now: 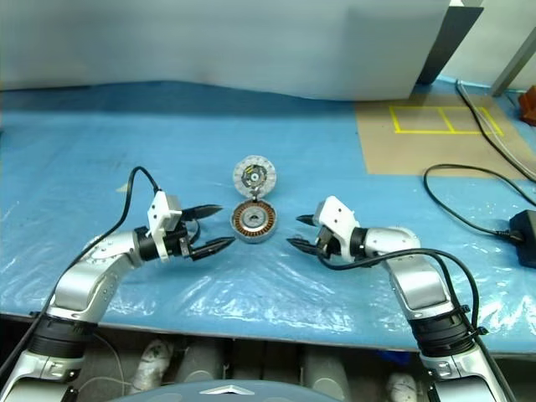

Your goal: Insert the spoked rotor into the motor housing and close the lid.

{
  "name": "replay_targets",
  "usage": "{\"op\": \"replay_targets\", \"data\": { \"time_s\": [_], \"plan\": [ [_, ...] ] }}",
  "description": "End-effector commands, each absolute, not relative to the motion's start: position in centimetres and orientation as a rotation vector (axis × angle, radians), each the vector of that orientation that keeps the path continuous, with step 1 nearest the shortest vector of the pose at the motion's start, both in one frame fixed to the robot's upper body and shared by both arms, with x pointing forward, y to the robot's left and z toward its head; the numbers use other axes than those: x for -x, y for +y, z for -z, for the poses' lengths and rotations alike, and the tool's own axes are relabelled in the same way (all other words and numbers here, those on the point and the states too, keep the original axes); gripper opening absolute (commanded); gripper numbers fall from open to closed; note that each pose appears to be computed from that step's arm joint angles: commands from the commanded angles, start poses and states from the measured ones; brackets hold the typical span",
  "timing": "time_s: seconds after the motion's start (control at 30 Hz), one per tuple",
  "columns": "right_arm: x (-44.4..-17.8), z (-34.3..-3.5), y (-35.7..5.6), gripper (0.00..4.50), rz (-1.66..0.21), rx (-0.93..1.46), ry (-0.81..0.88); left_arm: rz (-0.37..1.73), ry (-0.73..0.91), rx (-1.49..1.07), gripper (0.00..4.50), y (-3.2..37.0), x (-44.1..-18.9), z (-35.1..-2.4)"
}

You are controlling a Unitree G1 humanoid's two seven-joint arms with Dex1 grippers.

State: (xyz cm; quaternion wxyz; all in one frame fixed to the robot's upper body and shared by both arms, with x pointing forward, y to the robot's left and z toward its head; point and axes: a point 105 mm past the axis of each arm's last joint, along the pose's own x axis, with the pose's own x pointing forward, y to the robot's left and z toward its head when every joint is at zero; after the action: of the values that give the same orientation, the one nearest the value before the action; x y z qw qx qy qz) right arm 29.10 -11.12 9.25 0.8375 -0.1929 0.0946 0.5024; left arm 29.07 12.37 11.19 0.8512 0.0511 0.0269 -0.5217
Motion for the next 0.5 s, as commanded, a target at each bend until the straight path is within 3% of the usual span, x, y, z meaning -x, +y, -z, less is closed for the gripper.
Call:
{"op": "replay_targets", "data": {
  "time_s": [0.03, 0.43, 0.5],
  "plan": [
    [-29.2, -8.0, -11.1, 2.67, -1.045, 0.436, 0.21, 1.118, 0.022, -0.136, 4.5, 12.2, -29.2, -11.9],
    [-29.7, -5.1, -12.7, 2.67, -1.005, 0.478, 0.283, 1.117, 0.026, -0.145, 4.5, 12.0, -28.7, -11.4],
    [-29.4, -4.9, -12.8, 2.3, -1.008, 0.478, 0.294, 1.115, 0.028, -0.147, 4.5, 12.1, -28.7, -11.3]
  ]
}}
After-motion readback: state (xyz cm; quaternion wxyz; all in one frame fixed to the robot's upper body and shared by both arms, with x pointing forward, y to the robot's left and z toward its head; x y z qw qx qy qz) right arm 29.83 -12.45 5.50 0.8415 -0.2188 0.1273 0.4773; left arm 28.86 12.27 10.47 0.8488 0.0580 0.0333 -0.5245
